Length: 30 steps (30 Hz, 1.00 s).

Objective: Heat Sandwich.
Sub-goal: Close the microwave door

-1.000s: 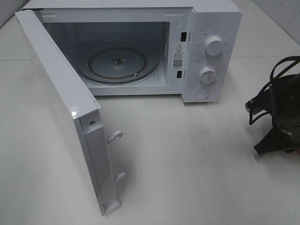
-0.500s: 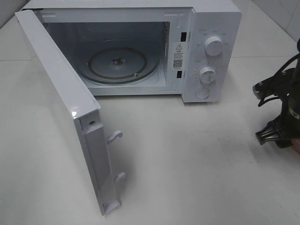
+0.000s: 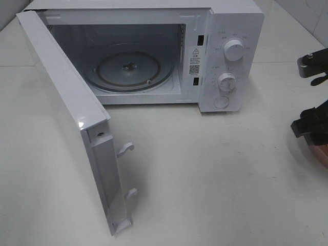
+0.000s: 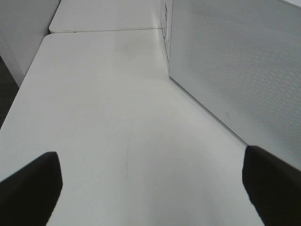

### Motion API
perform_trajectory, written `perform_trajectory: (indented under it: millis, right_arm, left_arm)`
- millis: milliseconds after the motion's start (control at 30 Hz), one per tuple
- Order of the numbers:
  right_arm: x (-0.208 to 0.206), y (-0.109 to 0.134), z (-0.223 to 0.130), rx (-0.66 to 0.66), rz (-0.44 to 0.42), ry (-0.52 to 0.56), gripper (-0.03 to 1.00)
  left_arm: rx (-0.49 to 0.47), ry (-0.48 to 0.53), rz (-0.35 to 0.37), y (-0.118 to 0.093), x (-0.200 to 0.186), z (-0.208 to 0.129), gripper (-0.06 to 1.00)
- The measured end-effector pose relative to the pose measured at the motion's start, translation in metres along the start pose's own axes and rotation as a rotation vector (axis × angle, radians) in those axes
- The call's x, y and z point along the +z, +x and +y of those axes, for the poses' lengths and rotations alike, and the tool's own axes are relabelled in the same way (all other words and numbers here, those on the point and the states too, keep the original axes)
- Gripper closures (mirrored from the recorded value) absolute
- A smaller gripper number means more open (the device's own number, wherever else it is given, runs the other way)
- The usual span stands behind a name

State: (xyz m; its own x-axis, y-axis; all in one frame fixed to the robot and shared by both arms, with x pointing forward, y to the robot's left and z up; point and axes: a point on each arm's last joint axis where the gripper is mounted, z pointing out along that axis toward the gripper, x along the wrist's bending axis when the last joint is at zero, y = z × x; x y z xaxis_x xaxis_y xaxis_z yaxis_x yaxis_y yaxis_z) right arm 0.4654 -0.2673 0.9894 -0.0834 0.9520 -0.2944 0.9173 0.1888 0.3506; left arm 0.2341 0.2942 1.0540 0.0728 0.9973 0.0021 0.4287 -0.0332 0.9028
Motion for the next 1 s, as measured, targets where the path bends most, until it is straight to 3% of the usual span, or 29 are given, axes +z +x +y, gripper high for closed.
perform_trajectory:
  millis: [400, 1000]
  right_arm:
    - [-0.059, -0.01, -0.023, 0.057, 0.144, -0.095, 0.21]
    - [-0.12, -0.034, -0.07, 0.107, 0.168, -0.288, 0.21]
  left_arm:
    - [0.0, 0.0, 0.0, 0.0, 0.0, 0.0, -0.03]
    - [0.0, 0.0, 0.0, 0.0, 0.0, 0.0, -0.03]
